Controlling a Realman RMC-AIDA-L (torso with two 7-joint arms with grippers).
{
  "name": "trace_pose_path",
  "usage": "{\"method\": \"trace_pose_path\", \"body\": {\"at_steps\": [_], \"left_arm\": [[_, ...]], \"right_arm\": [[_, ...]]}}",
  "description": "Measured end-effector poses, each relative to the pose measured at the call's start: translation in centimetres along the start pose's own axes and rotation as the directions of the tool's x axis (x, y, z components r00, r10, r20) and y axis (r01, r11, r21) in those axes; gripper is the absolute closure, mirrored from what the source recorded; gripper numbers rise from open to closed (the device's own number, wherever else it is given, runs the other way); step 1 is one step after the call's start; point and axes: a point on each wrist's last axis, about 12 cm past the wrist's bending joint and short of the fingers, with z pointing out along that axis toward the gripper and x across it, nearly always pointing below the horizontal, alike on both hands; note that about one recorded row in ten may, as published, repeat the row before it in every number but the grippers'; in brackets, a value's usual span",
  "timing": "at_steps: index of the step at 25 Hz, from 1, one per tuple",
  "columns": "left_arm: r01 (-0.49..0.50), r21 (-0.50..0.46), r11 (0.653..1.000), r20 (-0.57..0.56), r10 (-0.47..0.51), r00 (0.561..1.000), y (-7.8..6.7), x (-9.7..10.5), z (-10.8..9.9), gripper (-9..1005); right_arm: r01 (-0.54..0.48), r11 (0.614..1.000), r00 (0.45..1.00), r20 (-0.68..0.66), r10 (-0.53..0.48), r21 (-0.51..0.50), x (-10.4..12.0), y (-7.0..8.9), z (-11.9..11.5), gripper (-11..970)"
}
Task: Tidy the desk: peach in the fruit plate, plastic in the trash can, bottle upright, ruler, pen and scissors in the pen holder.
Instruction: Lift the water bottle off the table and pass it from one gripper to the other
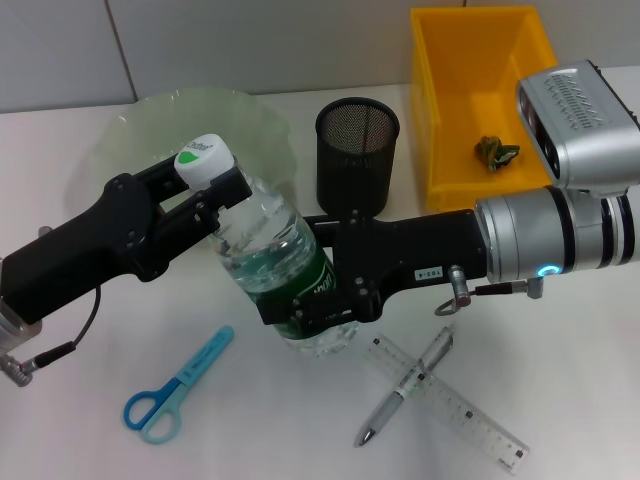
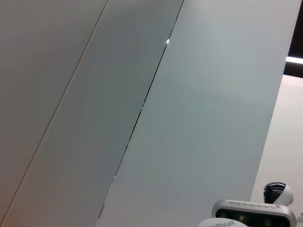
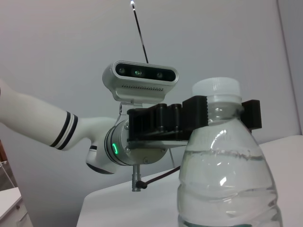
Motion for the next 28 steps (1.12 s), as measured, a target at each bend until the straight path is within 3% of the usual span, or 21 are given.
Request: {"method": "trace_pose_path", "body": {"at_steps": [28], "left_arm": [[0.0, 0.0, 1.0, 0.015, 0.0, 1.0, 0.08, -0.39, -0.07, 557]], "right_arm": [[-0.009, 1.0, 0.999, -0.034, 0.009, 0.002, 0.47, 0.02, 0.08, 193]]}}
